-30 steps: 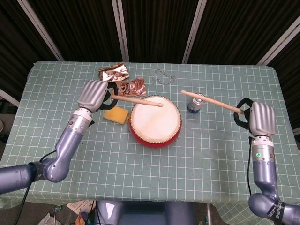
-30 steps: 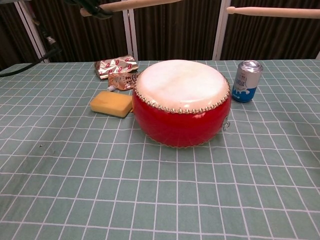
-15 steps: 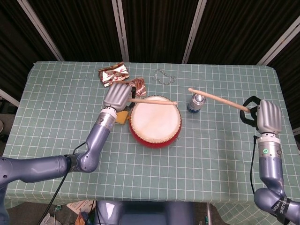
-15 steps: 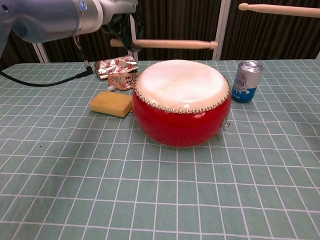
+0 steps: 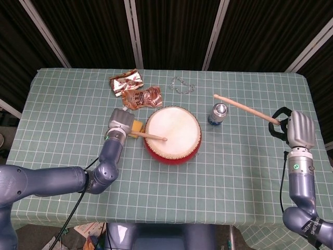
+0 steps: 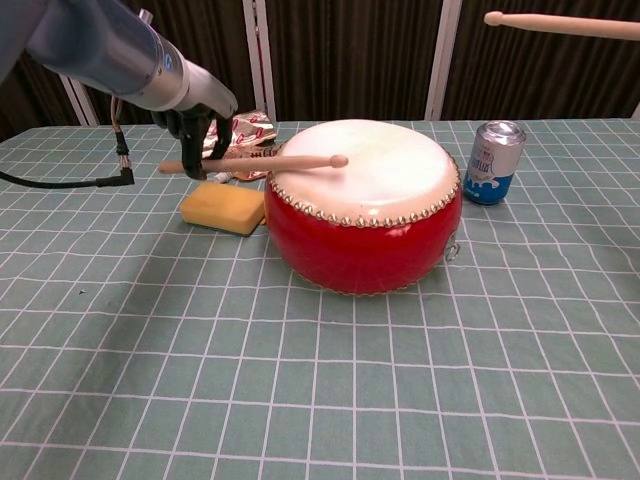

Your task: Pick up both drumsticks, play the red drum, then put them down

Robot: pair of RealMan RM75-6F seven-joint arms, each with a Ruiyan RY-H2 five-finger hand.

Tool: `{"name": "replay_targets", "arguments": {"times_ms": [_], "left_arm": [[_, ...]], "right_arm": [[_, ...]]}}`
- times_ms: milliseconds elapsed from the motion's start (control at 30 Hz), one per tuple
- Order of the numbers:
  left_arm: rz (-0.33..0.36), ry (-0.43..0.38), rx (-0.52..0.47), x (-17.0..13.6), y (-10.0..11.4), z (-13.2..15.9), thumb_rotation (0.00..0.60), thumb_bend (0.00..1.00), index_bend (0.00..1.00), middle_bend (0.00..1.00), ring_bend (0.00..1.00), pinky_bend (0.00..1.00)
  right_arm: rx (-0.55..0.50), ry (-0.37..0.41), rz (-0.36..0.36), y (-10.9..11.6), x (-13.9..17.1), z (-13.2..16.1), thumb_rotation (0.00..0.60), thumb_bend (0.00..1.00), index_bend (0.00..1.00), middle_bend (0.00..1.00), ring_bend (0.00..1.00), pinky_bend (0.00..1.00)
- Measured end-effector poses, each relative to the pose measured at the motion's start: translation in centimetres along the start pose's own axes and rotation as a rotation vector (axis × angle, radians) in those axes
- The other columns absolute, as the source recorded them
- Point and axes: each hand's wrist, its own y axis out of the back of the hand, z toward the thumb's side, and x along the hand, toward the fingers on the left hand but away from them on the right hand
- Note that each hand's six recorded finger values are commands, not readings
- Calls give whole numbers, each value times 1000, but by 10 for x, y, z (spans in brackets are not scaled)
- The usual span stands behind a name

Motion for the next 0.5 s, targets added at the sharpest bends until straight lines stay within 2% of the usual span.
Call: {"name": "replay_targets", "arguments": {"times_ms": [100,267,500], "left_arm": [[60,-23,-50,-7,17,-5,600,575,776,1000,1000,1000],[219,-93,-157,-27,52,-15,600,575,775,1000,1000,1000],[380,-157,-369,-58,75,-44,600,576,774,1000,1000,1000]], "right_arm": [[10,8,-2,-1,2,2,600,707,952,1000,1000,1000],[12,19,-4,-3,4,4,600,707,952,1000,1000,1000],[-31,74,-39,3,6,17,600,708,952,1000,1000,1000]]}}
